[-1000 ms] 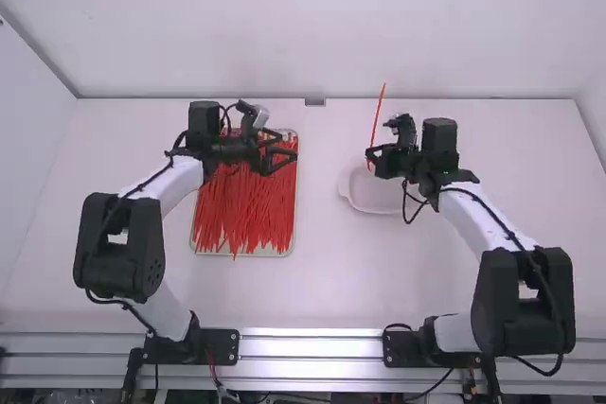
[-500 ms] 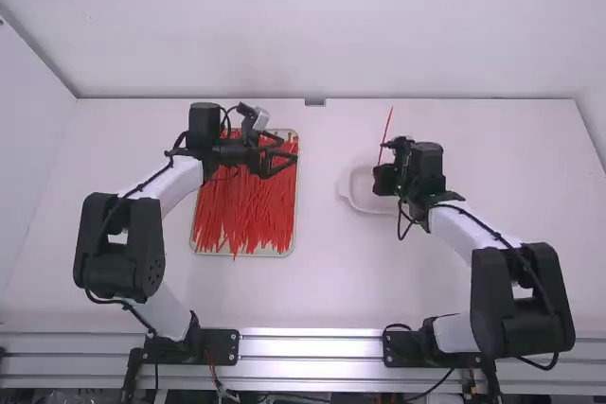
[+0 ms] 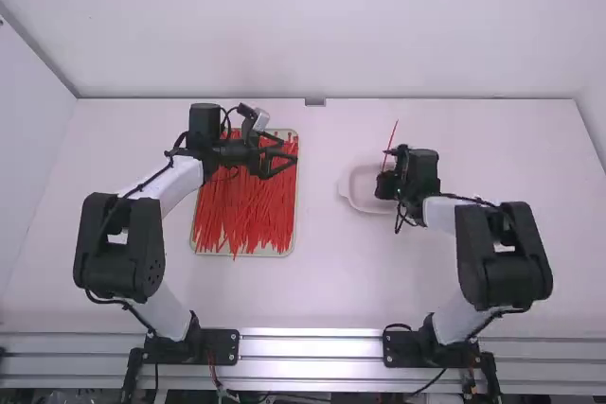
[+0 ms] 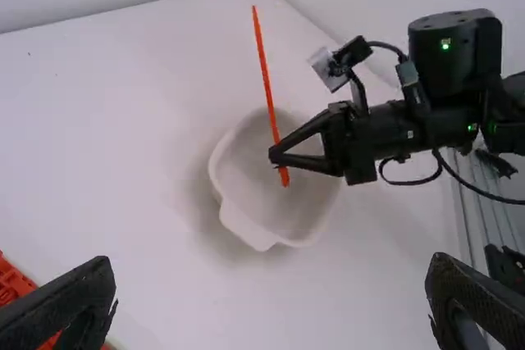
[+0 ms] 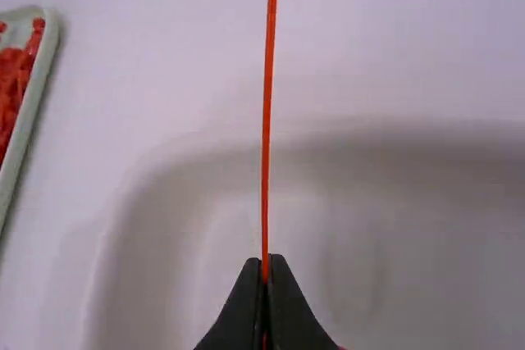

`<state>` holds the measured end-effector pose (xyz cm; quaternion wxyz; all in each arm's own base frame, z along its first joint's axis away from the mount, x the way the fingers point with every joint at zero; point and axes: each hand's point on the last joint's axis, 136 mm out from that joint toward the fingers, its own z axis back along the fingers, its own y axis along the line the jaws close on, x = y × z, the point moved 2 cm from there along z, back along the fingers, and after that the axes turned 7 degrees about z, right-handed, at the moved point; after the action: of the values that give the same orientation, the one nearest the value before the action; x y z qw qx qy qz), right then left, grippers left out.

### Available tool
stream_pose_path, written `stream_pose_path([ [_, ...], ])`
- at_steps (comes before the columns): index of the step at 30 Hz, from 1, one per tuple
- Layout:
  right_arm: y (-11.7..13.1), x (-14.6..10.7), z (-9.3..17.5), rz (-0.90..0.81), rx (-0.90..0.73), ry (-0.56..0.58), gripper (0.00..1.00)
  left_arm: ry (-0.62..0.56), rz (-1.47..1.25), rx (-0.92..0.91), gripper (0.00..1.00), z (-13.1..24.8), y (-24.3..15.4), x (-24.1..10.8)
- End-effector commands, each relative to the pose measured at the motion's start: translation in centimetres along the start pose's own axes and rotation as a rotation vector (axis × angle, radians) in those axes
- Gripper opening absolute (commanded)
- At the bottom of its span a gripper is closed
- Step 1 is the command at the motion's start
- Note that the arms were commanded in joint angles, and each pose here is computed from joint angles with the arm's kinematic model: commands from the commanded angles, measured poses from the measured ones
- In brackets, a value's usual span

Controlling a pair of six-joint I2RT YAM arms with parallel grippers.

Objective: Fasten the cable tie

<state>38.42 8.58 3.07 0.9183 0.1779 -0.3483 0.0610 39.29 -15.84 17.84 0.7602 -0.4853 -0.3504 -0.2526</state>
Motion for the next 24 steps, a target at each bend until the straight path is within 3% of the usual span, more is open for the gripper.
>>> stream_pose_path([
  [1,-0.2,-0.3,-0.2,-0.012,-0.01,0.005,0.0,-0.01,-0.028,-0.024,0.99,0.1,-0.4,0.8],
  [3,-0.2,-0.1,-0.2,-0.019,-0.008,-0.005,0.0,-0.01,-0.028,-0.024,0.99,0.1,-0.4,0.8],
  [4,-0.1,-0.1,-0.2,-0.019,-0.008,-0.007,0.99,-0.01,-0.028,-0.024,0.99,0.1,-0.4,0.8],
  [16,0.0,0.9,0.4,-0.032,0.022,-0.014,1.0,0.001,-0.008,-0.018,0.99,0.1,-0.4,0.4],
  [24,0.5,1.3,2.4,-0.046,0.005,0.029,1.0,0.011,0.002,0.013,0.99,0.7,-0.4,0.3],
])
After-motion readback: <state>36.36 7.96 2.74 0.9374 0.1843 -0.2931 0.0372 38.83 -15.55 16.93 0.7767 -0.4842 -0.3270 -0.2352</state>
